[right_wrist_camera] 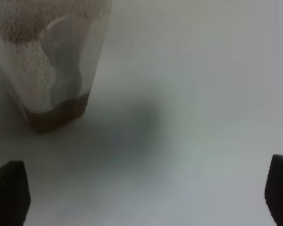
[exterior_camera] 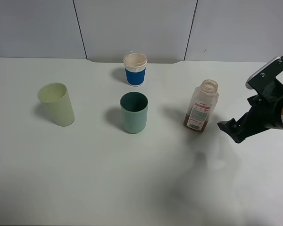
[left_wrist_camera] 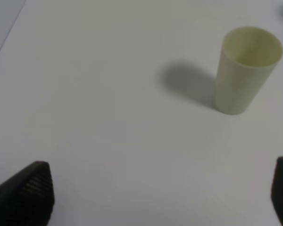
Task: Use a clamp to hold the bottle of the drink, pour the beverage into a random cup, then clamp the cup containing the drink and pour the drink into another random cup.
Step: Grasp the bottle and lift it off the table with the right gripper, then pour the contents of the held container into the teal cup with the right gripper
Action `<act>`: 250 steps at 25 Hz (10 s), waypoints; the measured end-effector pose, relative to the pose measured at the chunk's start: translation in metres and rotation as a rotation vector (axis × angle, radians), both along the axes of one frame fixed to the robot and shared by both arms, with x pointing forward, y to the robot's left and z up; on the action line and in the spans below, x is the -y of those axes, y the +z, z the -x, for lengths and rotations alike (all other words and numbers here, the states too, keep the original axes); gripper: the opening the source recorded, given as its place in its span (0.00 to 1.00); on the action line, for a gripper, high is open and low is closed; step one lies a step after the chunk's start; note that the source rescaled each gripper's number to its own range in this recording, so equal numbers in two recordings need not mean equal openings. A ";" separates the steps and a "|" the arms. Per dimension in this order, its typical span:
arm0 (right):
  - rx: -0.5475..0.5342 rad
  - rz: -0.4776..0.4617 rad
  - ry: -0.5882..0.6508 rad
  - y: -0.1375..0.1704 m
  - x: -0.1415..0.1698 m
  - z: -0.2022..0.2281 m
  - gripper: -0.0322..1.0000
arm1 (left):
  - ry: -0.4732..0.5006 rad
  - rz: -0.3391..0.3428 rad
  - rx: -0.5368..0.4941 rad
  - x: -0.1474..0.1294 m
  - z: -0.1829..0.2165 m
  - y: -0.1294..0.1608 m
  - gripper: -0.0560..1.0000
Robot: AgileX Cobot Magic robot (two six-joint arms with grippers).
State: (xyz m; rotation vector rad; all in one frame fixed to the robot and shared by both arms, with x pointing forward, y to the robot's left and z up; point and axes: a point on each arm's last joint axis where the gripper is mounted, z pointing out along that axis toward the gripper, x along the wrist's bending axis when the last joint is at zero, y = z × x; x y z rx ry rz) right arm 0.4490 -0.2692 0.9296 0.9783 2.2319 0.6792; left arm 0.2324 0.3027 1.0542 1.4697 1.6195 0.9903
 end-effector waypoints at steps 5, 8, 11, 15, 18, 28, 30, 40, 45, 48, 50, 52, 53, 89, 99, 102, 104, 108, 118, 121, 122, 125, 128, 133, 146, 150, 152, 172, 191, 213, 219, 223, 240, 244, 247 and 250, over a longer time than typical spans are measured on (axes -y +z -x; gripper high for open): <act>0.003 -0.010 0.005 0.000 -0.002 0.000 1.00 | 0.000 0.000 0.000 0.000 0.000 0.000 0.77; -0.019 -0.028 0.020 -0.008 -0.004 -0.003 1.00 | 0.000 0.000 0.000 0.000 0.000 0.000 0.77; -0.049 -0.061 0.056 -0.022 -0.009 -0.007 1.00 | 0.000 0.001 0.000 0.000 0.000 0.000 0.77; -0.054 -0.098 0.095 -0.031 -0.014 -0.010 1.00 | 0.000 0.001 0.000 0.000 0.000 0.000 0.77; -0.040 -0.091 0.148 -0.036 -0.017 -0.012 1.00 | 0.000 0.001 0.000 0.000 0.000 0.000 0.77; -0.040 -0.052 0.223 -0.043 -0.021 -0.034 1.00 | -0.001 0.001 0.000 0.000 0.000 0.000 0.77; -0.056 -0.050 0.231 -0.047 -0.021 -0.034 1.00 | -0.001 0.001 0.000 0.000 0.000 0.000 0.77; -0.041 -0.081 0.306 -0.060 -0.028 -0.041 1.00 | 0.000 0.002 0.000 0.000 0.000 0.000 0.77; -0.023 -0.104 0.318 -0.060 -0.030 -0.043 1.00 | -0.001 0.001 0.000 0.000 0.000 0.000 0.77; 0.007 -0.117 0.332 -0.057 -0.032 -0.045 0.94 | -0.001 0.001 0.000 0.000 0.000 0.000 0.77; 0.028 -0.135 0.335 -0.055 -0.033 -0.046 0.91 | -0.001 0.001 0.000 0.000 0.000 0.000 0.77; 0.044 -0.150 0.341 -0.054 -0.034 -0.047 0.88 | -0.001 0.001 0.000 0.000 0.000 0.000 0.77; 0.050 -0.155 0.343 -0.053 -0.035 -0.047 0.85 | -0.001 0.001 0.000 0.000 0.000 0.000 0.77; -0.079 -0.110 0.136 -0.037 -0.088 -0.068 0.05 | -0.001 0.001 0.000 0.000 0.000 0.000 0.77; -0.069 0.010 0.132 0.009 -0.133 -0.106 0.05 | 0.000 0.002 0.000 0.000 0.000 0.000 0.77; -0.059 0.025 0.138 0.019 -0.143 -0.109 0.05 | 0.000 0.002 0.000 0.000 0.000 0.000 0.77; -0.049 0.034 0.144 0.027 -0.150 -0.112 0.05 | 0.000 0.002 0.000 0.000 0.000 0.000 0.77; -0.055 0.071 0.160 0.034 -0.160 -0.111 0.05 | -0.001 0.001 0.000 0.000 0.000 0.000 0.77; -0.131 0.250 0.229 0.029 -0.163 -0.098 0.05 | 0.000 0.002 0.000 0.000 0.000 0.000 0.77; -0.142 0.308 0.267 0.027 -0.165 -0.093 0.05 | 0.000 0.002 0.000 0.000 0.000 0.000 0.77; -0.146 0.324 0.278 0.027 -0.166 -0.092 0.05 | 0.000 0.002 0.000 0.000 0.000 0.000 0.77; -0.151 0.368 0.301 0.032 -0.172 -0.090 0.05 | 0.000 0.002 0.000 0.000 0.000 0.000 0.77; -0.144 0.395 0.316 0.037 -0.175 -0.090 0.05 | 0.000 0.002 0.000 0.000 0.000 0.000 0.77; -0.111 0.467 0.348 0.054 -0.182 -0.095 0.05 | -0.001 0.001 0.000 0.000 0.000 0.000 0.77; -0.165 0.633 0.447 0.056 -0.186 -0.084 0.05 | 0.000 0.002 0.000 0.000 0.000 0.000 0.77; -0.196 0.677 0.459 0.055 -0.183 -0.082 0.05 | -0.001 0.001 0.000 0.000 0.000 0.000 0.77; -0.212 0.710 0.481 0.055 -0.183 -0.079 0.05 | -0.001 0.001 0.000 0.000 0.000 0.000 0.77; -0.215 0.816 0.530 0.061 -0.184 -0.078 0.05 | -0.001 0.001 0.000 0.000 0.000 0.000 0.77; -0.220 0.938 0.595 0.054 -0.206 -0.077 0.05 | -0.001 0.001 0.000 0.000 0.000 0.000 0.77; -0.237 1.011 0.590 0.053 -0.228 -0.083 0.05 | -0.001 0.001 0.000 0.000 0.000 0.000 0.77; -0.254 1.072 0.639 0.053 -0.229 -0.079 0.05 | -0.001 0.001 0.000 0.000 0.000 0.000 0.77; -0.267 1.095 0.644 0.054 -0.227 -0.079 0.05 | -0.001 0.001 0.000 0.000 0.000 0.000 0.77; -0.234 1.209 0.632 0.059 -0.223 -0.082 0.05 | -0.001 0.001 0.000 0.000 0.000 0.000 0.77; -0.225 1.217 0.637 0.059 -0.225 -0.081 0.05 | -0.001 0.001 0.000 0.000 0.000 0.000 0.77; -0.211 1.227 0.643 0.060 -0.227 -0.080 0.05 | -0.001 0.001 0.000 0.000 0.000 0.000 0.77; -0.199 1.231 0.636 0.061 -0.228 -0.080 0.05 | -0.001 0.001 0.000 0.000 0.000 0.000 0.77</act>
